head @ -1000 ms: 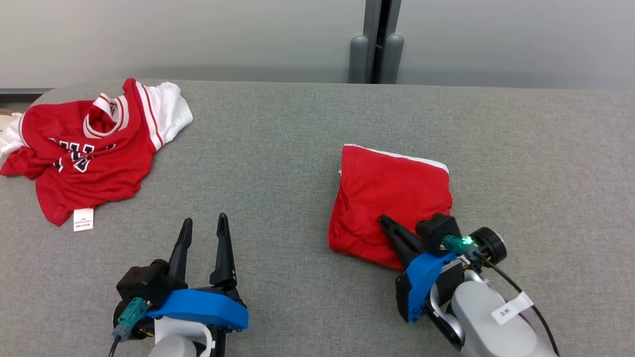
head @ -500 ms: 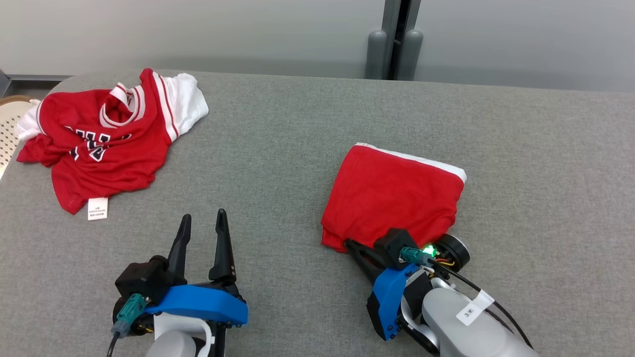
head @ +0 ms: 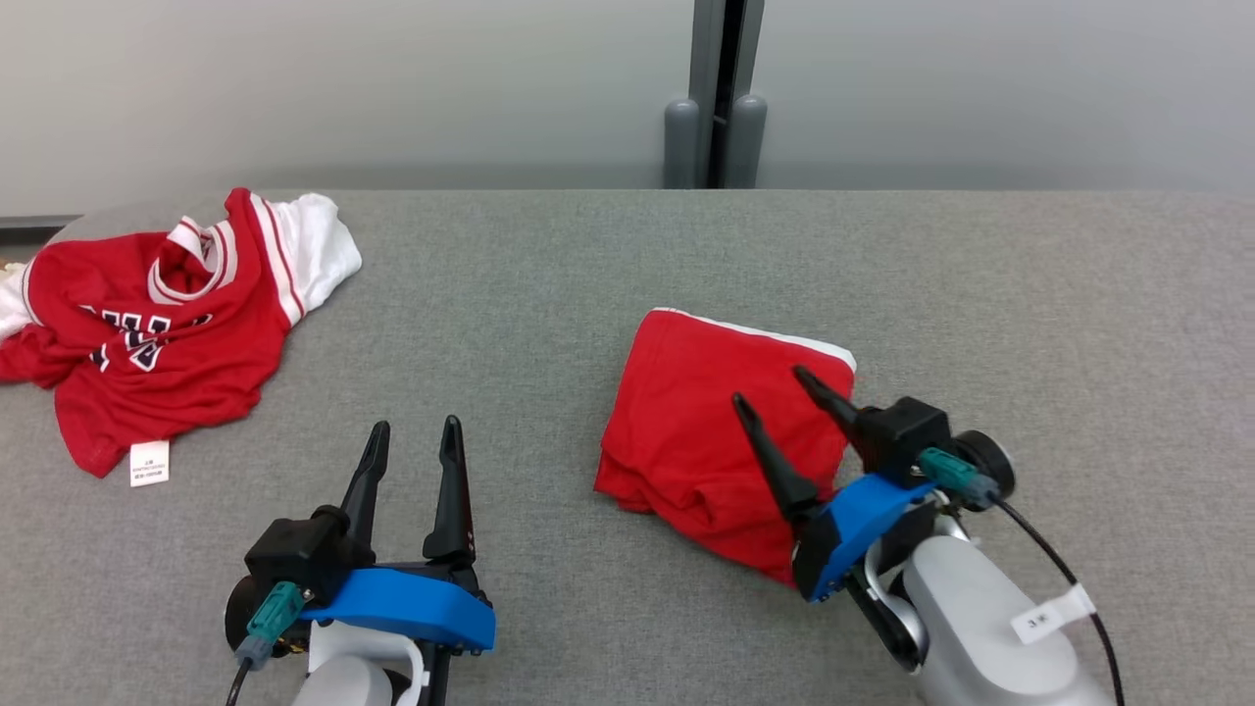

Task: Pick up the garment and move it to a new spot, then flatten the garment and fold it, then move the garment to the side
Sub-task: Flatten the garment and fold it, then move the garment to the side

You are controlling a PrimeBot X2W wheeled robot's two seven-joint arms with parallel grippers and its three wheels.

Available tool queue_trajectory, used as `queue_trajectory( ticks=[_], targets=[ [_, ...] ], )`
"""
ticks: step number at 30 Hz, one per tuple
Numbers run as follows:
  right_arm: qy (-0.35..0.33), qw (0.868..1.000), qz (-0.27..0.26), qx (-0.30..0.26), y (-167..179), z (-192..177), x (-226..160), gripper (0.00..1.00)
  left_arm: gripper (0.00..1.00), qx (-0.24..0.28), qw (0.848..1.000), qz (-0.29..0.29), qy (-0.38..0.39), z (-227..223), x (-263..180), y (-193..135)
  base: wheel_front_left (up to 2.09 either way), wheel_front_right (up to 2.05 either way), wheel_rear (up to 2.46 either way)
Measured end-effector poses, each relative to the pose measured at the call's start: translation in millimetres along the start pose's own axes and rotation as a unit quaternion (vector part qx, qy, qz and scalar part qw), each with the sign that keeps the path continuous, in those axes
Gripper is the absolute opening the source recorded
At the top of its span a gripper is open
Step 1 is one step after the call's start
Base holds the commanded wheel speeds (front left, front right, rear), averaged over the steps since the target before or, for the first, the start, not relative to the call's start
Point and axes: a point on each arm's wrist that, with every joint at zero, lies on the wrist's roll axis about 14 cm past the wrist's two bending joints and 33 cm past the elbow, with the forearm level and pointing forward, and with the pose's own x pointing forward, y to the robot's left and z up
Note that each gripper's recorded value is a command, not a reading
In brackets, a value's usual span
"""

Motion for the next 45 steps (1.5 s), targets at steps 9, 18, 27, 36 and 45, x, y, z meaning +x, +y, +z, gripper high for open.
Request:
queue_trajectory(
  ticks=[9, 18, 27, 36, 45],
  targets=[
    [-0.046, 0.99, -0.129, 0.025, -61, 7, -63, 1.0, 1.0, 0.043, 0.999, -0.023, 0.004, -1, -9, -7, 0.0, 0.0, 0.0],
    [-0.041, 0.982, -0.178, 0.05, -71, -13, -111, 1.0, 1.0, 0.041, 0.999, 0.011, 0.02, -14, -29, 11, 0.0, 0.0, 0.0],
    [-0.037, 0.981, -0.181, 0.051, -72, -16, -112, 1.0, 1.0, 0.04, 0.998, 0.029, 0.025, -18, -39, 23, 0.0, 0.0, 0.0],
    [-0.031, 0.982, -0.177, 0.052, -70, -19, -109, 1.0, 1.0, 0.04, 0.999, 0.024, 0.026, -20, -41, 19, 0.0, 0.0, 0.0],
    [-0.024, 0.983, -0.174, 0.053, -70, -23, -105, 1.0, 1.0, 0.042, 0.998, 0.025, 0.028, -22, -40, 20, 0.0, 0.0, 0.0]
  ],
)
